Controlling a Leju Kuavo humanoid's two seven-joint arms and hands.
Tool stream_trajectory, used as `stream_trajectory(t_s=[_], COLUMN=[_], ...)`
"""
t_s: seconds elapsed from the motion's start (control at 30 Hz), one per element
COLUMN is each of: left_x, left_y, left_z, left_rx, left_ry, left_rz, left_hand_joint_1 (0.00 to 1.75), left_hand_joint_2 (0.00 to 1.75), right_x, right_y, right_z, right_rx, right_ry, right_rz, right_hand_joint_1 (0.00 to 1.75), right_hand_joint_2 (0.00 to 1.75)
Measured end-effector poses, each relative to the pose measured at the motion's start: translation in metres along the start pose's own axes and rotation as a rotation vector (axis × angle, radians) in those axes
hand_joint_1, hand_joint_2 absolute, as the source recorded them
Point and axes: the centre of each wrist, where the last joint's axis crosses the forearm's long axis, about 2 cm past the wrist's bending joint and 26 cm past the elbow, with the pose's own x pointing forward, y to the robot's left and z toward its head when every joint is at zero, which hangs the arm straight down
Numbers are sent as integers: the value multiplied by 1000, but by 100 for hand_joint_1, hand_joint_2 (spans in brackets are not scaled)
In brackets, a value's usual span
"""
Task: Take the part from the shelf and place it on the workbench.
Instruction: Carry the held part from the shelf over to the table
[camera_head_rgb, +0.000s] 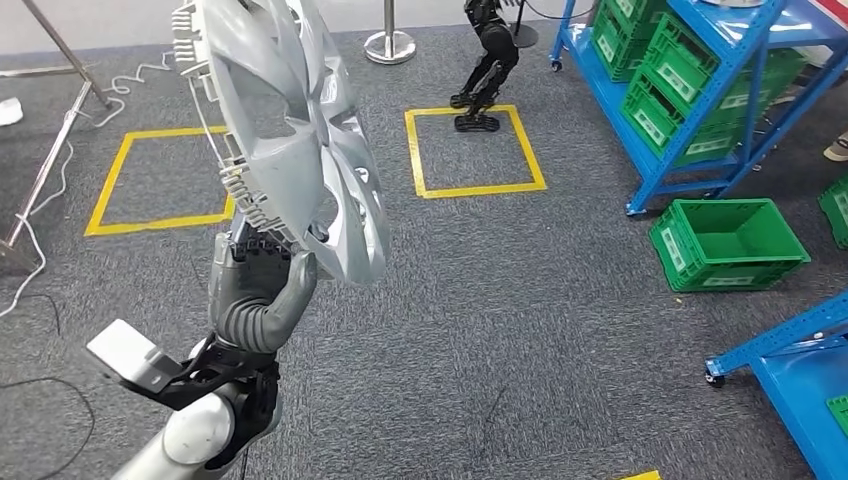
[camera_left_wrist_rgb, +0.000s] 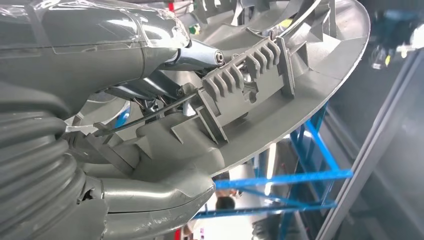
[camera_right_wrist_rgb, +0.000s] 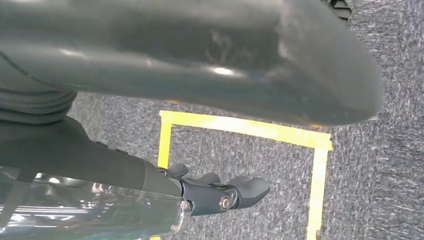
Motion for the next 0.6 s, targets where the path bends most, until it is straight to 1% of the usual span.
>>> stream_trajectory(t_s=[0.17,0.3,0.6], left_x=[-5,-8,-13], left_y=[-1,-1,-5], left_z=[2,4,3], left_rx=[19,26,39], left_ry=[-13,0,-3], left_rz=[29,43,44], left_hand_joint_1=[175,175,175], left_hand_joint_2=[175,175,175], right_x=[-13,-19,4], right_y=[-5,-9,-16], right_z=[3,4,-6], right_rx=[-13,-20,-60], right_ry=[18,28,-51], right_rz=[8,17,52], right_hand_joint_1=[0,0,0], right_hand_joint_2=[0,0,0])
